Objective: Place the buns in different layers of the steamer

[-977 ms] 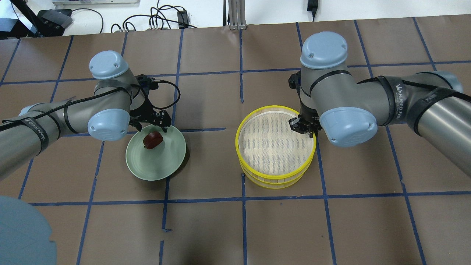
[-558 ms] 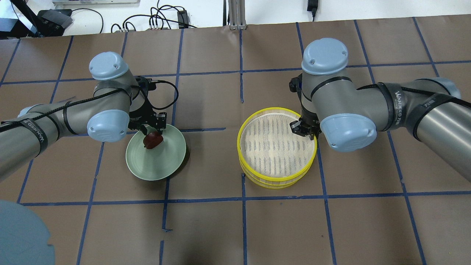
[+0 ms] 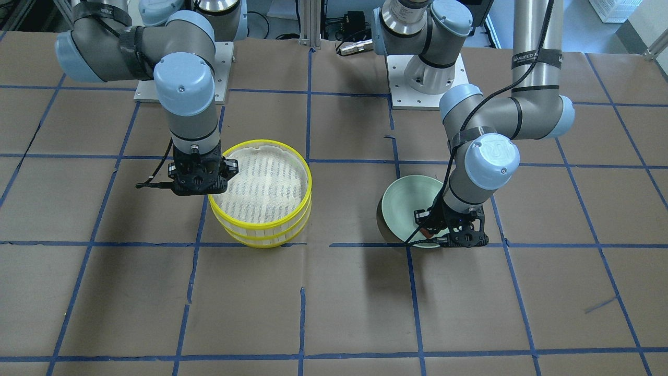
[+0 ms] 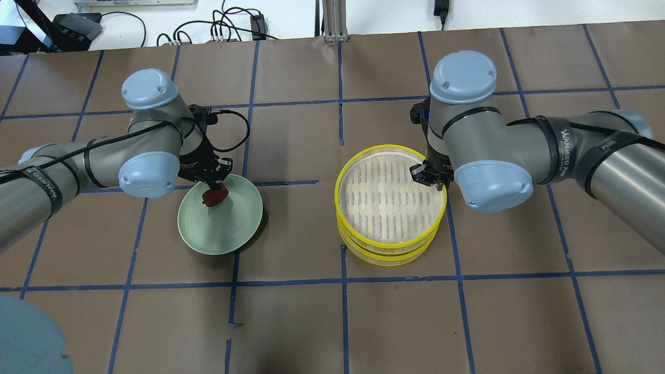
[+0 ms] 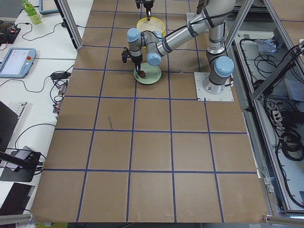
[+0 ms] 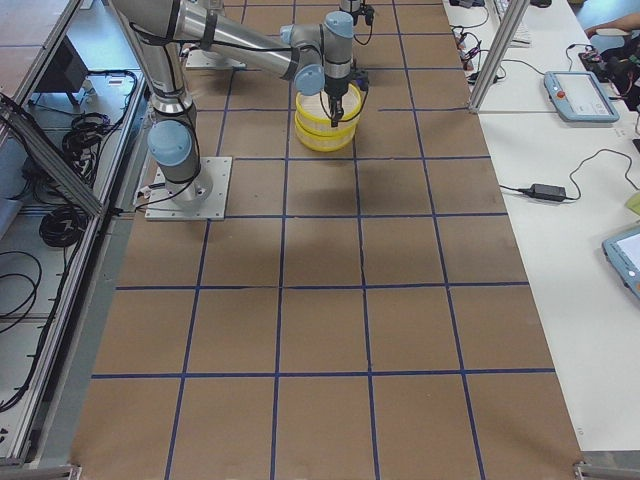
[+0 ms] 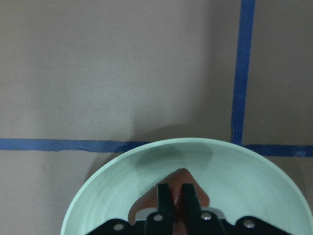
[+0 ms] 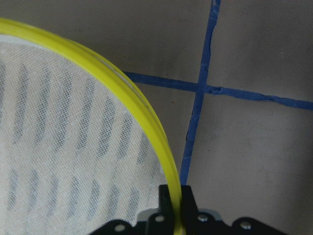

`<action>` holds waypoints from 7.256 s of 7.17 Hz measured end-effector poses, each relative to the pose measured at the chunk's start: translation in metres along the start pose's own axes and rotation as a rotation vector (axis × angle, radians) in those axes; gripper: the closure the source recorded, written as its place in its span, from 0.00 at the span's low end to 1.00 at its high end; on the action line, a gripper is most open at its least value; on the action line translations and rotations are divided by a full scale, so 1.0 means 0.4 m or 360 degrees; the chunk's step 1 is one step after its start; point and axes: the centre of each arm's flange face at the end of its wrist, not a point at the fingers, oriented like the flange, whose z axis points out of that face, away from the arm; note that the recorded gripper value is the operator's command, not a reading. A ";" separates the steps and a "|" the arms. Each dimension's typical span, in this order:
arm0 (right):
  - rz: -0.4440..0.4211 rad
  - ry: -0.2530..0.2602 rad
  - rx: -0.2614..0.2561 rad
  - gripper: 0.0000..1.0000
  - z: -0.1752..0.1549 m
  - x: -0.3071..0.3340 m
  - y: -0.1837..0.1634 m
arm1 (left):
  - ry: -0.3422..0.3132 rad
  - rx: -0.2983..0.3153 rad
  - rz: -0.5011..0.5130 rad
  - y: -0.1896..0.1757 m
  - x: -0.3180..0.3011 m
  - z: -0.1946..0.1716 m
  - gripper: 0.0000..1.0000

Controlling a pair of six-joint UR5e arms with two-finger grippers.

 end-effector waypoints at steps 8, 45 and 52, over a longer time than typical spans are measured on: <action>-0.0009 0.0001 -0.0048 0.92 0.034 -0.007 0.023 | 0.0003 0.0029 -0.0072 0.038 0.022 -0.245 1.00; 0.0263 -0.0201 0.0034 0.00 -0.497 0.191 0.013 | 0.0085 0.0007 -0.0048 0.185 -0.058 -0.729 0.00; 0.0265 -0.0203 0.0032 0.00 -0.497 0.190 0.014 | 0.0080 0.0003 0.0085 0.198 -0.025 -0.722 0.00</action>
